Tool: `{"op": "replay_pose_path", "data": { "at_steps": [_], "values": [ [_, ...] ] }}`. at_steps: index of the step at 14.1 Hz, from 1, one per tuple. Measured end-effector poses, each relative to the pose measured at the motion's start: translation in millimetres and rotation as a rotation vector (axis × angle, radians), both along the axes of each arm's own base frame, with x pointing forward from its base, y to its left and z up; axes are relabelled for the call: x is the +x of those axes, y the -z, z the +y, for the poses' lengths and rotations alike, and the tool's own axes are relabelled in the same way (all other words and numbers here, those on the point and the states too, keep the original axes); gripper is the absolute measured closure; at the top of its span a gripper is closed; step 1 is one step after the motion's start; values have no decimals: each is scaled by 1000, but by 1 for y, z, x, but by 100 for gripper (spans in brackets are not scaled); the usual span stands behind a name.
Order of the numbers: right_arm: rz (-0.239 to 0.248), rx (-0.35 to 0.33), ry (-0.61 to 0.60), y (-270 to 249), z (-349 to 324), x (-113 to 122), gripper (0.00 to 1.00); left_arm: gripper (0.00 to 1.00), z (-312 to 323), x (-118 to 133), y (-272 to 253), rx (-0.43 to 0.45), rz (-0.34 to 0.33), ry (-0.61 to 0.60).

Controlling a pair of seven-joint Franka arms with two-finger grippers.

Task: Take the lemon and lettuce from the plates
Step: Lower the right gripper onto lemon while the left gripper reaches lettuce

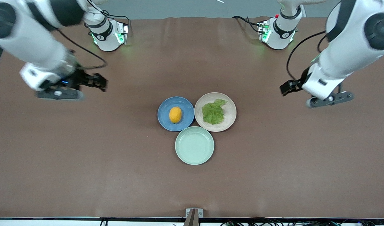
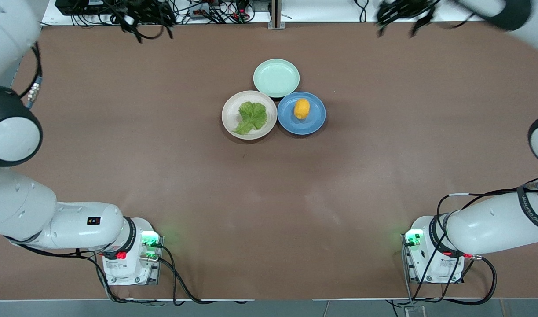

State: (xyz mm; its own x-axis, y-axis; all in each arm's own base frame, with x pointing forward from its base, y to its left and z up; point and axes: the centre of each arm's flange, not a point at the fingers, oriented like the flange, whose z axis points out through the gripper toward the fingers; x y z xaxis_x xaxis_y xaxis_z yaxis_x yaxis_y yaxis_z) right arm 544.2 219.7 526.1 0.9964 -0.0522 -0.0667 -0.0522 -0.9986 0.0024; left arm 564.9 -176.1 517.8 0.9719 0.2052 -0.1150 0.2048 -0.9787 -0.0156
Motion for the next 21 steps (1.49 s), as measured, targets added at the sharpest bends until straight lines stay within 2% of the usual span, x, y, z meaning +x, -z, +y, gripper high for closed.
{"op": "replay_pose_path", "data": {
  "at_steps": [3,6,8,9,11,14,17,19,21],
  "values": [
    [15,8,32,68,69,-5,0,0,-25,14,61,58,24,-54],
    [34,71,63,119,106,-1,0,0,-66,16,115,94,38,-145],
    [37,77,105,149,128,-3,0,0,-88,17,149,93,40,-251],
    [38,76,118,163,141,-7,0,3,-103,16,167,96,31,-323],
    [31,78,134,186,160,-14,0,5,-132,7,205,124,20,-444],
    [9,89,156,219,181,-24,0,5,-166,-11,254,169,44,-632],
    [11,85,160,241,193,-32,0,6,-194,-28,275,197,44,-814],
    [6,86,168,253,192,-30,0,9,-207,-37,281,201,37,-895],
    [-2,86,177,272,189,-26,0,13,-212,-45,290,205,37,-926]
  ]
}}
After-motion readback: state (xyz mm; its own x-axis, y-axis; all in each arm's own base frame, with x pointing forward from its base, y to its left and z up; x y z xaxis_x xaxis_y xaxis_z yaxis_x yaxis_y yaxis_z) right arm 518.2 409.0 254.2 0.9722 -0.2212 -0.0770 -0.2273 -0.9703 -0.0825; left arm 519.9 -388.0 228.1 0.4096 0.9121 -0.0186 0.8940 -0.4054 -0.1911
